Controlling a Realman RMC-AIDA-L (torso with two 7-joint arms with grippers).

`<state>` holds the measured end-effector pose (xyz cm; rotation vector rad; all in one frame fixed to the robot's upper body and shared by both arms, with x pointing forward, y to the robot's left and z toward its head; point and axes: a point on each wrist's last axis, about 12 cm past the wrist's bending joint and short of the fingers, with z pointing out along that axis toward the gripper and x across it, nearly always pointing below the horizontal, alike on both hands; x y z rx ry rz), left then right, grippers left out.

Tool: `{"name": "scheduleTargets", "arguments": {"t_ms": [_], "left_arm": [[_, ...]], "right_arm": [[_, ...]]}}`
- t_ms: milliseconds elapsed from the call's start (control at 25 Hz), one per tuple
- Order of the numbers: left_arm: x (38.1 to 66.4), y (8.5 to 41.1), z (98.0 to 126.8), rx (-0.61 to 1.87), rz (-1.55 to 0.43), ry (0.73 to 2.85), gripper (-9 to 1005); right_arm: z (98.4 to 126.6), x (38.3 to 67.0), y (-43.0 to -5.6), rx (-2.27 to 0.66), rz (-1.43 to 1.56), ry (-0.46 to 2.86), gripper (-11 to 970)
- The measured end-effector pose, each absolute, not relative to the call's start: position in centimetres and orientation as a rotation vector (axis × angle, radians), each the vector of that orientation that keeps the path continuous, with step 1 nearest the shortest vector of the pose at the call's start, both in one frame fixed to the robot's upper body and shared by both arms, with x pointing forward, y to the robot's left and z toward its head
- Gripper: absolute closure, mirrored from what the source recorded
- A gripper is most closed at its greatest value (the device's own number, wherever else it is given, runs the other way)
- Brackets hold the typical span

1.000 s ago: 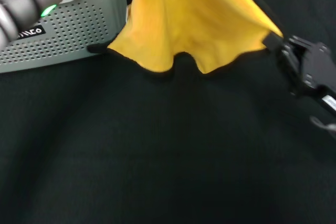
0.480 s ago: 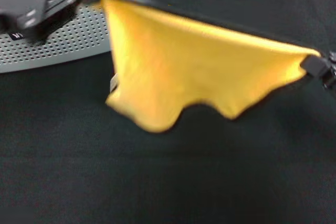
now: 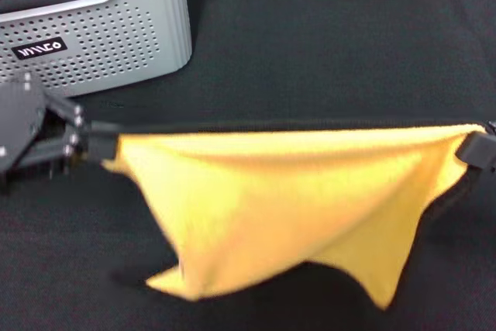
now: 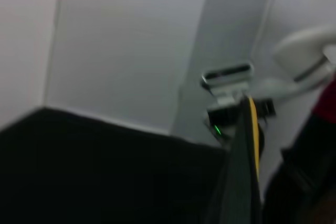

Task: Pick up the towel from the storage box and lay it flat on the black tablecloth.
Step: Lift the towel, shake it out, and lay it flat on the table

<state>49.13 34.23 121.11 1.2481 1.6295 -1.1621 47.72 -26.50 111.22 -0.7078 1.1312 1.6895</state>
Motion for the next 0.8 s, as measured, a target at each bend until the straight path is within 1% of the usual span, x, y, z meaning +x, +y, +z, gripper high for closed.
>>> {"name": "scheduleTargets", "arguments": {"t_ms": [320, 480, 640, 800], "left_arm": [[48.6, 34.7, 120.8, 1.295, -1.184, 1.685, 979], [48.6, 35.1, 121.3, 1.294, -1.194, 1.699, 979], [48.4, 34.8, 122.1, 1.345, -1.265, 1.672, 979], [48.4, 34.9, 122.6, 1.351, -1.29, 1.69, 979]], "right_arm": [[111.0, 47.3, -26.2, -0.697, 1.795, 1.195, 947], [110.9, 47.2, -25.9, -0.708, 1.83, 1.207, 948], [111.1, 47.2, -25.6, -0.72, 1.871, 1.213, 948], [111.5, 47.3, -25.4, -0.732, 1.919, 1.197, 948]]}}
